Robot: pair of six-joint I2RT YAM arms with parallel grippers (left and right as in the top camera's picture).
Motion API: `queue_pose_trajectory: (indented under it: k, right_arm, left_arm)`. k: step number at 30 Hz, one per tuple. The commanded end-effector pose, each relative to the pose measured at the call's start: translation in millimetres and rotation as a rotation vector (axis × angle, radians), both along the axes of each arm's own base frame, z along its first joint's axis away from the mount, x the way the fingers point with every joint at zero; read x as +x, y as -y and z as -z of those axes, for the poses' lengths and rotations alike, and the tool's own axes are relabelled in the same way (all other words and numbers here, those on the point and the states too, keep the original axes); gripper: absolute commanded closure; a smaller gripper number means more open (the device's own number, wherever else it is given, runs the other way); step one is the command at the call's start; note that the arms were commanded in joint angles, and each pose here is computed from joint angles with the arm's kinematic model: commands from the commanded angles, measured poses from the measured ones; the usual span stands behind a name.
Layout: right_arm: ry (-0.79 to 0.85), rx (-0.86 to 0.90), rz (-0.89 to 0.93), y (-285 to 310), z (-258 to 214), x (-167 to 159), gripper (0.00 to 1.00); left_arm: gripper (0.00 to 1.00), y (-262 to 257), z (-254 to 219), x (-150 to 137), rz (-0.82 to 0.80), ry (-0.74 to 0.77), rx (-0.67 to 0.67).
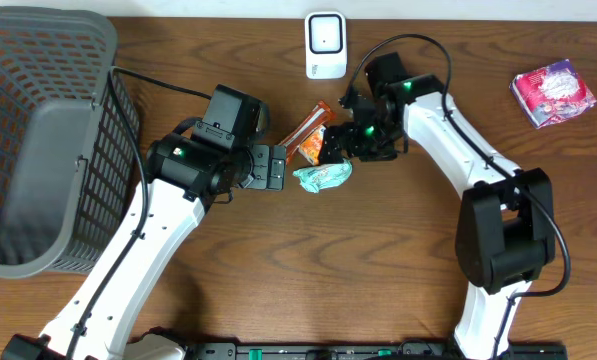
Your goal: Scan the item barcode
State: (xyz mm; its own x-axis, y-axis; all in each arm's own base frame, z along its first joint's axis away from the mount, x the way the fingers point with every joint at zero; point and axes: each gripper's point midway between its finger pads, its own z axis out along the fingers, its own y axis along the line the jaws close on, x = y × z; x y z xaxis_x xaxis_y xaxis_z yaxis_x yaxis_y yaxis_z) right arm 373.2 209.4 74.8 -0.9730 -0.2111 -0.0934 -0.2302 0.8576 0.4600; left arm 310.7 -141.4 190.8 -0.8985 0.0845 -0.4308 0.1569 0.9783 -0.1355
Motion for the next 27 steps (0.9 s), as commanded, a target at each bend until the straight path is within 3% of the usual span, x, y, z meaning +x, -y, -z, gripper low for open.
queue_pose_trajectory:
  k: [1,5,18,27]
  right_arm:
    - [-0.044,-0.062,0.106,0.0,6.4,-2.7,0.01]
    - [-0.067,-0.113,0.185,2.3,11.9,-4.2,0.01]
    - [-0.117,-0.145,0.112,-19.0,28.1,-37.4,0.01]
    - [-0.086,-0.188,0.14,-13.4,30.8,-30.9,0.01]
  left_arm:
    - [0.02,-0.6,0.2,0.1,0.0,-0.005,-0.002]
    - [0.02,-0.6,0.2,0.1,0.0,-0.005,-0.002]
    - [0.02,-0.6,0.2,0.2,0.0,-0.005,-0.002]
    - [0.02,-0.6,0.2,0.1,0.0,-0.005,-0.002]
